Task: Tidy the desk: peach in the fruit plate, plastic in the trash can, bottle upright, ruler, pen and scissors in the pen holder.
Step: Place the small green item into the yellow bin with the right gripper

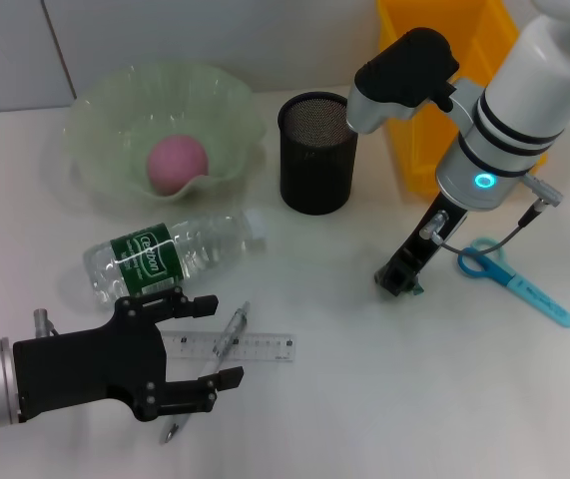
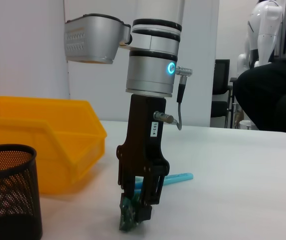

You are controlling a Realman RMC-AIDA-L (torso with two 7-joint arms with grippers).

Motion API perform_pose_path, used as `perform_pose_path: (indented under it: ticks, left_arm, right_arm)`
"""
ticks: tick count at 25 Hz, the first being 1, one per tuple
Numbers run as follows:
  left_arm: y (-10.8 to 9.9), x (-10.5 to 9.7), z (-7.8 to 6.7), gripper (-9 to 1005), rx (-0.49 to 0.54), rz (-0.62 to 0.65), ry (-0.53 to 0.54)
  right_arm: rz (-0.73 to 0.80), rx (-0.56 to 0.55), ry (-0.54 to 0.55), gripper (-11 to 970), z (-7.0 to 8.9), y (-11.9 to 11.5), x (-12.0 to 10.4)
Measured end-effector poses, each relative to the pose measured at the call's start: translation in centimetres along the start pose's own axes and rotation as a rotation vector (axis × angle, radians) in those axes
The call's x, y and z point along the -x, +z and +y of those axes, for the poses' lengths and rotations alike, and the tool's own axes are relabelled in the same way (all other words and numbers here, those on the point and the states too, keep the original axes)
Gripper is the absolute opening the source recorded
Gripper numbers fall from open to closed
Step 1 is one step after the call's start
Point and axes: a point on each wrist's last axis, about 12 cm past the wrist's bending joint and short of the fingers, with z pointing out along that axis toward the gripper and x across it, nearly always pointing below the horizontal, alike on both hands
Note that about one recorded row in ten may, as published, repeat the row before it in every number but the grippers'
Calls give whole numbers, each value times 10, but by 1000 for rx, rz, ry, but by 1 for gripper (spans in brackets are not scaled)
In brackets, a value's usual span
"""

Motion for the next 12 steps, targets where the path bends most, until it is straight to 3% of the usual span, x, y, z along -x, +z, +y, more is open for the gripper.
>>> perform_pose_path:
  ticks: [12]
  left_arm:
    - [1, 0, 0, 816, -6, 2, 2]
  right_arm:
    - [-43, -20, 2, 379, -3, -14, 3]
